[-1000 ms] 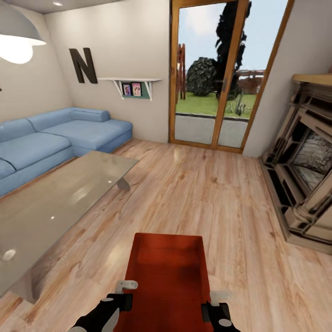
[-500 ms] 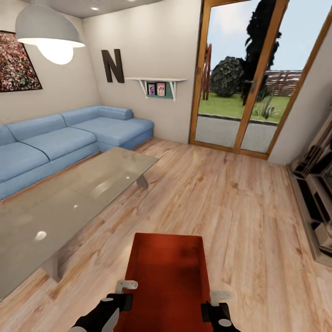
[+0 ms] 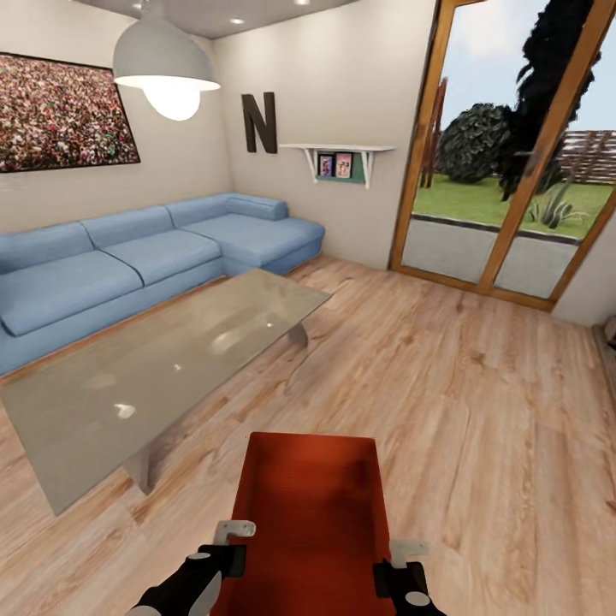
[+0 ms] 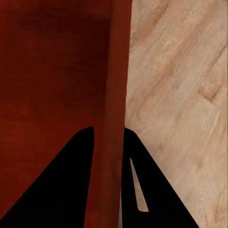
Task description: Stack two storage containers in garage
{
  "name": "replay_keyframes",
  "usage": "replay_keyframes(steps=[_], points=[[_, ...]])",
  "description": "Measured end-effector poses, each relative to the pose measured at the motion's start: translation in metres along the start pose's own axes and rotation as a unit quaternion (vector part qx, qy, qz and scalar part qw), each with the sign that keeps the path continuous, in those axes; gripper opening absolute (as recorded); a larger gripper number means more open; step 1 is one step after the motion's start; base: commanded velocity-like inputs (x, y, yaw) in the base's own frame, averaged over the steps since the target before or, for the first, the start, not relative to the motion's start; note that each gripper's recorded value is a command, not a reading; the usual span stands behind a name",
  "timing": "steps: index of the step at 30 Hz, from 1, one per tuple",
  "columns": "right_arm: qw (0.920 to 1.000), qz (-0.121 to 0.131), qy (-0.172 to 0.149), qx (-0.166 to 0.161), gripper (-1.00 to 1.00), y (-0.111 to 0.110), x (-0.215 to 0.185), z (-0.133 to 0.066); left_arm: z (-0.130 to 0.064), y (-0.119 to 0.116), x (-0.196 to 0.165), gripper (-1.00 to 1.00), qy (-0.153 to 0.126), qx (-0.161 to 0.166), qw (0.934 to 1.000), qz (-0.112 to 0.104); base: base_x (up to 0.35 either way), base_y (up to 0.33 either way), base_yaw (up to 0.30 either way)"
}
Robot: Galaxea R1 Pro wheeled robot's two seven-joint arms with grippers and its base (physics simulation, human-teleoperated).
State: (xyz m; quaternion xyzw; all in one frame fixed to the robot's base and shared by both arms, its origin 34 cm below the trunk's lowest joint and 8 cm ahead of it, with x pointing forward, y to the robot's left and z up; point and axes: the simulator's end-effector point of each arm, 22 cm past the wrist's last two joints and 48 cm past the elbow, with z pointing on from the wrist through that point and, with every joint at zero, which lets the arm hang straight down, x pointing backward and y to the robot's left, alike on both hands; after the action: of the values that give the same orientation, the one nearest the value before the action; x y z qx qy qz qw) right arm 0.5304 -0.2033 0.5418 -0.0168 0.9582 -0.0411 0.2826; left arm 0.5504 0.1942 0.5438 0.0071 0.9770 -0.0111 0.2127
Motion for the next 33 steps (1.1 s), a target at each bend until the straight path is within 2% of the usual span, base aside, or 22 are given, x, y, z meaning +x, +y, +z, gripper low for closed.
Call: replay_keyframes(steps=[33], points=[[1.0000, 0.000, 0.000, 0.000, -1.00, 0.0000, -0.0001, 0.0000, 0.0000, -0.0001, -0.0002, -1.00, 0.000, 0.000, 1.0000, 0.000, 0.000, 0.000, 0.300]])
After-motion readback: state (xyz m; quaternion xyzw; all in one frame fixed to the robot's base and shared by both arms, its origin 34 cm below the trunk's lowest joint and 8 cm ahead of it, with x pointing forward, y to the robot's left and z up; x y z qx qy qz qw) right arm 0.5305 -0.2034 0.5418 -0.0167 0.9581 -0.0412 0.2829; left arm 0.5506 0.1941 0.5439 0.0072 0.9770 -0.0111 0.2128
